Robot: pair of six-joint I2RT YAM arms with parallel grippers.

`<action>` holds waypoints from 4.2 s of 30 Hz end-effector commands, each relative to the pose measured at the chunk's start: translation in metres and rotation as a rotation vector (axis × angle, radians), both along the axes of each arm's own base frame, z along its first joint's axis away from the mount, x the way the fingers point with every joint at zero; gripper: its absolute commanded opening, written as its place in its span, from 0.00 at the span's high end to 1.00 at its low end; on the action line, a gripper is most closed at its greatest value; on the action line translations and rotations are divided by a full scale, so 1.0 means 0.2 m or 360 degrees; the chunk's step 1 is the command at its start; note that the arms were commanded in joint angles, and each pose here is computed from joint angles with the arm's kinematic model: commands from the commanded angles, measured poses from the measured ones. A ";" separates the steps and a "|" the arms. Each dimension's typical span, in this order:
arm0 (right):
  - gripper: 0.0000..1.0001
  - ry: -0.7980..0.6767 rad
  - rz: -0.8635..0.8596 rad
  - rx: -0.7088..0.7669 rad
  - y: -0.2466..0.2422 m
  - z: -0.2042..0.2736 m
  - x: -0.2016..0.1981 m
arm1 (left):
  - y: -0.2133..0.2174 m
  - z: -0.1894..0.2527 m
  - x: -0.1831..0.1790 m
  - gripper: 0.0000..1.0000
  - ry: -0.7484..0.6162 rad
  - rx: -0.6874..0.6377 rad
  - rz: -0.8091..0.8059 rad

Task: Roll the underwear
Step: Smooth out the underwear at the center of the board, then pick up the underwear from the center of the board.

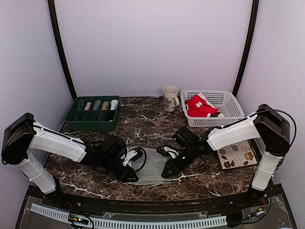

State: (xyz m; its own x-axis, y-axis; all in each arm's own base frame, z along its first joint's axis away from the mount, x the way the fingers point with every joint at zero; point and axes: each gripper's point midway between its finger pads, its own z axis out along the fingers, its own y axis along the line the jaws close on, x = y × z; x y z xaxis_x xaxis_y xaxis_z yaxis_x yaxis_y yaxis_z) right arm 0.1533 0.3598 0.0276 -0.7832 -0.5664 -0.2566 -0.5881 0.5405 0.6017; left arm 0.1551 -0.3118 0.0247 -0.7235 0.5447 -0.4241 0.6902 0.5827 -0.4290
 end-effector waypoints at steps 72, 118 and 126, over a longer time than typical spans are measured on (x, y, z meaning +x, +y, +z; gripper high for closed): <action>0.09 0.0110 -0.0334 0.0656 0.20 0.45 0.25 | 0.08 0.45 0.36 0.01 0.0135 -0.0700 0.0315; 0.68 -0.1428 0.0960 0.0031 -0.05 0.13 -0.28 | 0.23 0.46 0.13 0.29 -0.0982 -0.0061 -0.0489; 0.71 -0.1418 0.1055 -0.0082 -0.07 0.00 -0.32 | 0.23 0.45 0.12 0.31 -0.0970 -0.0055 -0.0478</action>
State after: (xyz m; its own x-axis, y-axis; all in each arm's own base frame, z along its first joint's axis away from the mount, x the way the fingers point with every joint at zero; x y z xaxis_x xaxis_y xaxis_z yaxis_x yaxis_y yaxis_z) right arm 0.0898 0.3493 0.0424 0.0993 -0.8066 -0.5827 -0.9875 -0.0079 -0.1573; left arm 0.1820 -0.2697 0.1155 -0.1793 0.6554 -0.7337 0.9437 0.3252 0.0598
